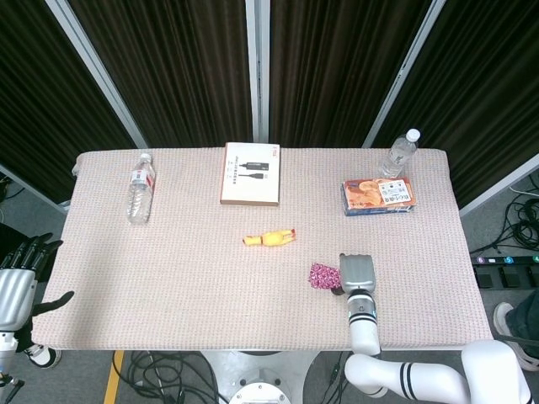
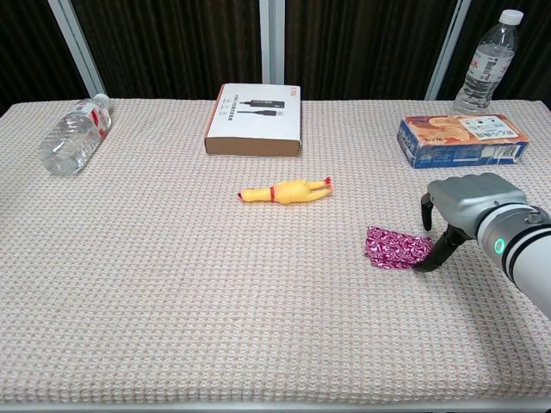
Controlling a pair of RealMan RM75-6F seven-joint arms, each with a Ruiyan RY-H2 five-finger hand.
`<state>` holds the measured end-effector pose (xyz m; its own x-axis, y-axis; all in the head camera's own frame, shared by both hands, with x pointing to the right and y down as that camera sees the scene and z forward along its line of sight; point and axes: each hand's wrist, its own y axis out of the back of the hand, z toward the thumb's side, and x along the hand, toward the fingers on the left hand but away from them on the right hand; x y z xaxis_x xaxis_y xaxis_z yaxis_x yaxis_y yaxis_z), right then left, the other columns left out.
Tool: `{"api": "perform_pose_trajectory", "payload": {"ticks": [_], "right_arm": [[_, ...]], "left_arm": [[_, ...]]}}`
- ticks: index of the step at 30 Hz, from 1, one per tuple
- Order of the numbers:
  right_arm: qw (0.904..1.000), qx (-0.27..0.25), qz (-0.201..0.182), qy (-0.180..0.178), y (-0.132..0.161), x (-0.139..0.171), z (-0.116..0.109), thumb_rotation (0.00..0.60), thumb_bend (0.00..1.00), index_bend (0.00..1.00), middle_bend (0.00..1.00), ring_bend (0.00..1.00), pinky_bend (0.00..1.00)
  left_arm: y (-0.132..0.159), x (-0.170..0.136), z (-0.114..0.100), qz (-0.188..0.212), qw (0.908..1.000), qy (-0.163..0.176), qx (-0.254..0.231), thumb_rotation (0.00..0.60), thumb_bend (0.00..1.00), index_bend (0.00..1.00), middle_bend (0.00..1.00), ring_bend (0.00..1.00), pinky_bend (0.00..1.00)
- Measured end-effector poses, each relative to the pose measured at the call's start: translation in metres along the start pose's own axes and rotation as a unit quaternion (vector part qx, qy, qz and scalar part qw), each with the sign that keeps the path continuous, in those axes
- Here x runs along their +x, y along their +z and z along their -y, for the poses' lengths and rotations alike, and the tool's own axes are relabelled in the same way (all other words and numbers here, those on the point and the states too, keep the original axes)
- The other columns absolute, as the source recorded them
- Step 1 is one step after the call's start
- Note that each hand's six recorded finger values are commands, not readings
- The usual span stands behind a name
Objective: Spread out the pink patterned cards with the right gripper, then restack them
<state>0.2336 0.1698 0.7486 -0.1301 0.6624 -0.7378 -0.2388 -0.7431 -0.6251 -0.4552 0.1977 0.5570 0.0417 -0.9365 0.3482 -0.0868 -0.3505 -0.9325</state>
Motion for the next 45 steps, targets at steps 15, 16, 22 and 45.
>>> {"api": "perform_pose_trajectory", "payload": {"ticks": [15,16,22,45], "right_arm": [[0.9999,-0.001,-0.007,-0.007,-0.016,0.005,-0.014,0.401,0.00,0.36,0.99,0.83,0.90],[0.9999,-0.002,-0.009,-0.008,-0.021,0.007,-0.018,0.393,0.00,0.36,0.98,0.82,0.90],[0.9995,-0.015,-0.009,-0.025,-0.077,0.021,-0.050,0.393,0.00,0.32,0.61,0.52,0.81],[0.9566,-0.101,-0.008,-0.273,-0.282,0.058,-0.056,0.318,0.00,0.07,0.03,0.00,0.14]], "left_arm": [[-0.003,-0.001,-0.005,-0.004,1.0000,0.008,-0.001,0.551,0.00,0.23,0.22,0.13,0.24],[-0.004,-0.001,-0.006,-0.005,0.9999,0.009,-0.001,0.551,0.00,0.23,0.22,0.13,0.24],[-0.008,0.001,-0.005,-0.012,0.9999,0.005,0.001,0.550,0.00,0.23,0.22,0.13,0.24],[-0.019,0.006,0.014,-0.034,0.9986,-0.018,0.036,0.594,0.00,0.23,0.22,0.13,0.24]]}}
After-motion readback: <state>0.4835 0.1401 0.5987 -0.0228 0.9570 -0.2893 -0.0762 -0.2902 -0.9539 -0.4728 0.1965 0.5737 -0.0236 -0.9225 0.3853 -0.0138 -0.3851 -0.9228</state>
